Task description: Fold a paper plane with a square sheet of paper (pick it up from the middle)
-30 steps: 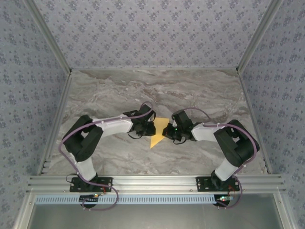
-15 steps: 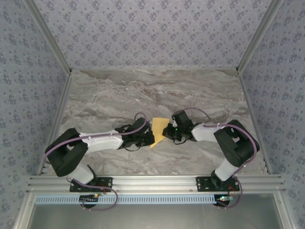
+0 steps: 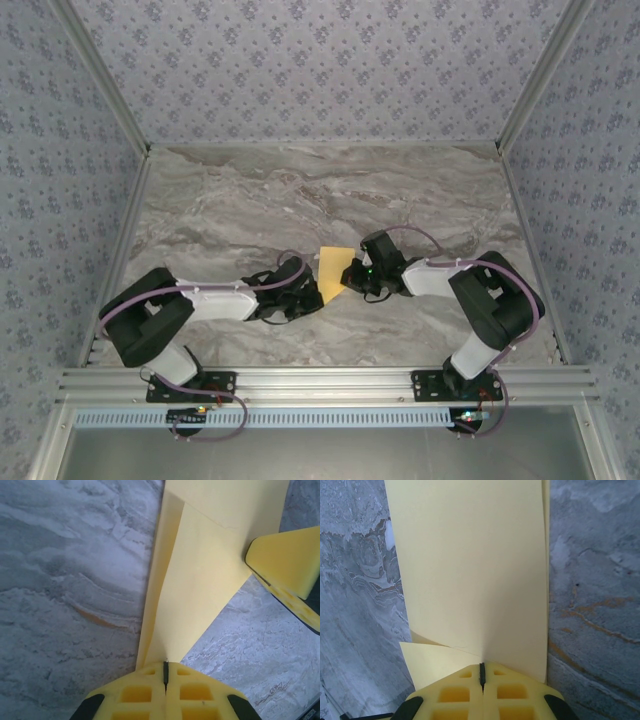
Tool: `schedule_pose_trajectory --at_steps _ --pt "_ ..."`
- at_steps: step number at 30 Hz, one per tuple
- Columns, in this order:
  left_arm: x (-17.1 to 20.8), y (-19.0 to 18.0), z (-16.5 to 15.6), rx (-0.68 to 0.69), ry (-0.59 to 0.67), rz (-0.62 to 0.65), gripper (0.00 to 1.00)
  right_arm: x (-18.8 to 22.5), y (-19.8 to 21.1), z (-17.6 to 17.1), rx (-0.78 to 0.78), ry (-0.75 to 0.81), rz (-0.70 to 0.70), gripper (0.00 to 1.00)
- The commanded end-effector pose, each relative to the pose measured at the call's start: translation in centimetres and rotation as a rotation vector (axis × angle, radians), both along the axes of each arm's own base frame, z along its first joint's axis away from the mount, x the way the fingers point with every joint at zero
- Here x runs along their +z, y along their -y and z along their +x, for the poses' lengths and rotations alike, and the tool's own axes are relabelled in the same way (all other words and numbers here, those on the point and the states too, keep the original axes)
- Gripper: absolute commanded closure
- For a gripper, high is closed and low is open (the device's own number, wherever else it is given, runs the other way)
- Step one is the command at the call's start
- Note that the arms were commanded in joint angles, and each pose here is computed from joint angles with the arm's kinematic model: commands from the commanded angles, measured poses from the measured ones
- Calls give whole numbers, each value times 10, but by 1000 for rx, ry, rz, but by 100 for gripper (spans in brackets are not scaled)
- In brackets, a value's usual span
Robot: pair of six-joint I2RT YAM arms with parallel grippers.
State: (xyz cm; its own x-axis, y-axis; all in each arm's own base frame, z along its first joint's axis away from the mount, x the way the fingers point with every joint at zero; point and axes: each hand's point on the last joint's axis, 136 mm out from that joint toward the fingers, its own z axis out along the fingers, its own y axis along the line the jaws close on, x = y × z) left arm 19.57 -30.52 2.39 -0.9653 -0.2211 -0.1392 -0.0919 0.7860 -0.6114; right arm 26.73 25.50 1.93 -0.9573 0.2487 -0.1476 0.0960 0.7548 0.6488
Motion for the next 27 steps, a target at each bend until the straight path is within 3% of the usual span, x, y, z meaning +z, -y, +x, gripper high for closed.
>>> schedule_pose_trajectory --at_steps 1,19,27 --pt "-8 -6 -7 16 -44 29 100 -22 21 -15 -17 -70 -104 100" --pt "-26 -32 -42 -6 -145 107 100 -44 43 -24 -60 -135 -216 100" --pt "19 -11 -25 -57 -35 30 100 -41 39 -21 -55 -130 -196 100"
